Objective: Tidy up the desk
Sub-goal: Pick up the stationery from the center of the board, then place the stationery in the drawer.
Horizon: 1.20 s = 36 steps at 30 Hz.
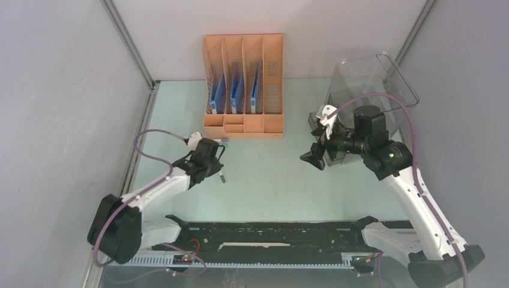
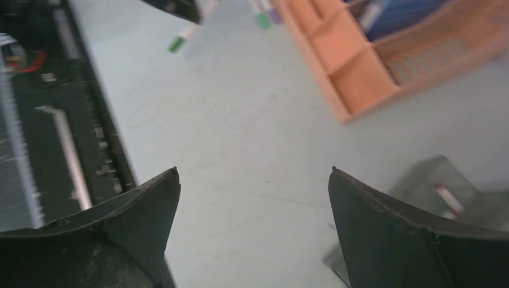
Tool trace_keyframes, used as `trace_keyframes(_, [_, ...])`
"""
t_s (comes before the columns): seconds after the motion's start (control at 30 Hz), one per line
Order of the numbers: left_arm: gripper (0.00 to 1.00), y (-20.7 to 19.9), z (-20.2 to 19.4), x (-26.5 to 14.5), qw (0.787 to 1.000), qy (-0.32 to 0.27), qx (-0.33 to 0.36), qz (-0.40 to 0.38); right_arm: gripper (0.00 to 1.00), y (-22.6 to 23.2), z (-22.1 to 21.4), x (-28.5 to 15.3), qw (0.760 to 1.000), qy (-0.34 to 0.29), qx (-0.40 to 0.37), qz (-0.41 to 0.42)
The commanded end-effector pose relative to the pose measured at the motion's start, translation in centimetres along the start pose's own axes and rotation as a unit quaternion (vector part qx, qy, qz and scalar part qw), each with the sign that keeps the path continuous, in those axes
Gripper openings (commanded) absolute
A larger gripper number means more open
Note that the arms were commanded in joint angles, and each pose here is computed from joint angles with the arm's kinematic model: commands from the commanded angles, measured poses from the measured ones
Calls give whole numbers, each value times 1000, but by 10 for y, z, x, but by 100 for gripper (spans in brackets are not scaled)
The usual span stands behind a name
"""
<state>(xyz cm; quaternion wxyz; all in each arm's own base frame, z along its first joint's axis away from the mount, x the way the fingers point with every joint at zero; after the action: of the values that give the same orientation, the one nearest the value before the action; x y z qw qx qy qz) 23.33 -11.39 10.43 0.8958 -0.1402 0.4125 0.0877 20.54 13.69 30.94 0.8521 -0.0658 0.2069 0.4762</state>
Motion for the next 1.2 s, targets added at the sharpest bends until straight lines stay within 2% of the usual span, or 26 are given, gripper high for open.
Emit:
trace_keyframes(0.0, [0,-21,13,-22,987,-80,5,-136,100,34,-2,20,980,3,60,189])
trace_keyframes(0.07, [0,-31,16,-35,970,-115,6,-212,99,43,-11,27,968,22,68,242])
trace_keyframes(0.23, [0,-50,25,-69,914,-195,1,-356,98,50,-33,44,961,7,89,262])
trace_keyframes(0.43, [0,-75,35,-108,857,-257,-3,-446,98,49,-33,58,967,-12,124,224])
trace_keyframes(0.6, [0,-101,39,-134,824,-278,5,-494,98,46,-35,69,966,-24,152,208])
trace_keyframes(0.87, [0,-135,40,-158,796,-294,14,-530,97,49,-37,66,965,-51,141,214])
trace_keyframes(1.17, [0,-169,30,-170,781,-288,32,-554,96,52,-35,65,962,-53,148,223])
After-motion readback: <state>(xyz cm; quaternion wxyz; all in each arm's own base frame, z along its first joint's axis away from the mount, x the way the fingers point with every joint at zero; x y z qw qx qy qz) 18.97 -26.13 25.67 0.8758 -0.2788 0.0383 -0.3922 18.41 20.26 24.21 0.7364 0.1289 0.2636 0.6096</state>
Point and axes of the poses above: each gripper's point midway between its finger pads, its own x axis out along the fingers, its own y axis along the line the jaws close on, z = x × y, the point moved 6 cm from there along -x, back along the fingers, and after that the axes turned 11 degrees about x, right-handed, at the moved point
